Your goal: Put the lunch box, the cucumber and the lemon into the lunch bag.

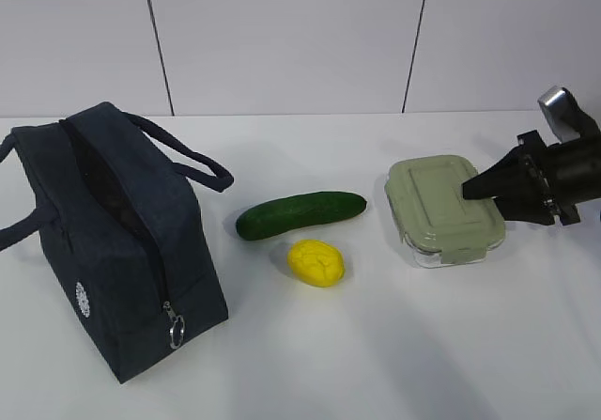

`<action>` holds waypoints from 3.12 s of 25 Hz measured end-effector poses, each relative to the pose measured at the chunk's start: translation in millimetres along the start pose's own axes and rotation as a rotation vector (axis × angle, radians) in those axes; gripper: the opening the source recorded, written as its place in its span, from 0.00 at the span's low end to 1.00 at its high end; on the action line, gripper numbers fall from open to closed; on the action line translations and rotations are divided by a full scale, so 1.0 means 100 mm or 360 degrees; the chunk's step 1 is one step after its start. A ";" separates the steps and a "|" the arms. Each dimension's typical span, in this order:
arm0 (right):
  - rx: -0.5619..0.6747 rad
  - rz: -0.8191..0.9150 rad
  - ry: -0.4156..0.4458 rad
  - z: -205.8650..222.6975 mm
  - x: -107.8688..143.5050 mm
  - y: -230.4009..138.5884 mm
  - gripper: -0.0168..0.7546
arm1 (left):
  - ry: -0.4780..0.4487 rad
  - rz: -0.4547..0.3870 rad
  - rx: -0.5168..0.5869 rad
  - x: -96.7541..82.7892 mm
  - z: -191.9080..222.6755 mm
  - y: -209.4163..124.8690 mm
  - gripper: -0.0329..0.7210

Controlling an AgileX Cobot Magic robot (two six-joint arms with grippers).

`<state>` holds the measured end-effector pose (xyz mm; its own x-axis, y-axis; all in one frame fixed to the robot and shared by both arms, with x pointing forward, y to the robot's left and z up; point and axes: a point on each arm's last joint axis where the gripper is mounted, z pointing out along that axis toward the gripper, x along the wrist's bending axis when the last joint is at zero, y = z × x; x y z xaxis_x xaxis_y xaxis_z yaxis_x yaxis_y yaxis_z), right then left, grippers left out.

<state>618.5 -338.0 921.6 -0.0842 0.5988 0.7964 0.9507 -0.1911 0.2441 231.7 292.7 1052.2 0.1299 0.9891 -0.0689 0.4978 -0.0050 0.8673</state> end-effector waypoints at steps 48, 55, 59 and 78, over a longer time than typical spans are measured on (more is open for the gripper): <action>-0.0043 -0.0316 0.0287 0.10 1.51 -0.11 0.49 | -0.0328 -0.0852 0.0731 -0.12 1.75 1.05 0.75; -0.0078 -0.0312 0.0322 0.07 1.57 -0.10 0.49 | -0.0365 -0.0937 0.0713 -0.12 2.03 1.06 0.75; -0.0088 -0.0306 0.0333 0.07 1.58 -0.10 0.49 | -0.0340 -0.0965 0.0728 -0.09 2.23 1.01 0.73; 0.0035 -0.0327 0.0554 0.47 2.03 -0.32 0.49 | -0.0715 -0.0740 0.0916 -0.23 2.63 1.23 0.04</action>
<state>585.3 -173.8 1049.8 -0.3655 0.3226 0.8731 0.9094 -0.0761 0.4088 515.1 230.9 1030.7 0.0717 0.7581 -0.6482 0.9255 0.1917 0.3266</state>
